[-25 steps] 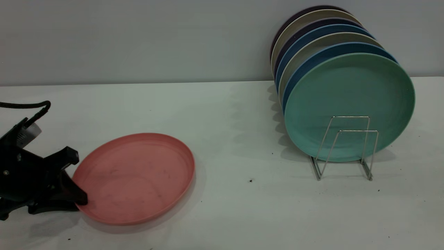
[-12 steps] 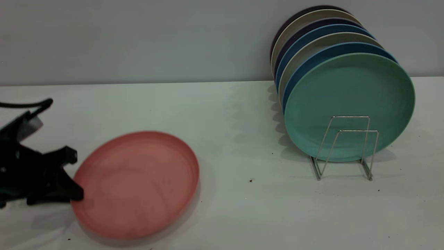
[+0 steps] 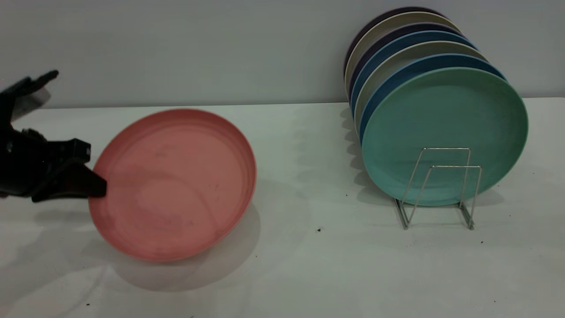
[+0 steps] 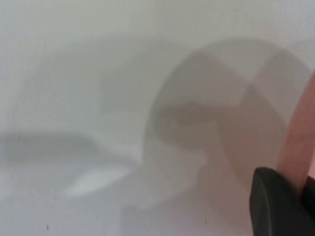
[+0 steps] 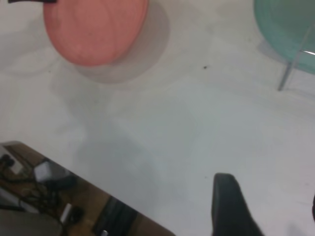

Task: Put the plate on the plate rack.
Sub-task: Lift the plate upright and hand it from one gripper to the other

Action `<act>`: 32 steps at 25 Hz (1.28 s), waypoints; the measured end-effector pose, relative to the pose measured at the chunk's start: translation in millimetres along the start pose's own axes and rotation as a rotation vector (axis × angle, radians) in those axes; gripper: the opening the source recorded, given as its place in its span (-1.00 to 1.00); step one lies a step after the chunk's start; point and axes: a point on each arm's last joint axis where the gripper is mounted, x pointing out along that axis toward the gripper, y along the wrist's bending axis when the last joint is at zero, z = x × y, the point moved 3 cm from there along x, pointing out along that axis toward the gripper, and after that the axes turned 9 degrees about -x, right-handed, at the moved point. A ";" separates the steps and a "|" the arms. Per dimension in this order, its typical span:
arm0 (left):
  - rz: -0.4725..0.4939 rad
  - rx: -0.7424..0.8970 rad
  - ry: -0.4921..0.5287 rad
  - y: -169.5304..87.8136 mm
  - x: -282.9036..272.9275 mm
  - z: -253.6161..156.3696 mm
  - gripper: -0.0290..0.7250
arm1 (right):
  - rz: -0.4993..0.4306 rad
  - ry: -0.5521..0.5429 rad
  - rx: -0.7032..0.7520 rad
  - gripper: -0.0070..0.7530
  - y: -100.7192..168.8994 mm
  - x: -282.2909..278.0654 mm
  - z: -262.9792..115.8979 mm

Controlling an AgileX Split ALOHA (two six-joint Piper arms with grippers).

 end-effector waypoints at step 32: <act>-0.205 0.209 0.088 -86.3 15.9 -24.6 -0.89 | 0.265 -0.061 0.208 0.12 -50.0 125.6 -5.8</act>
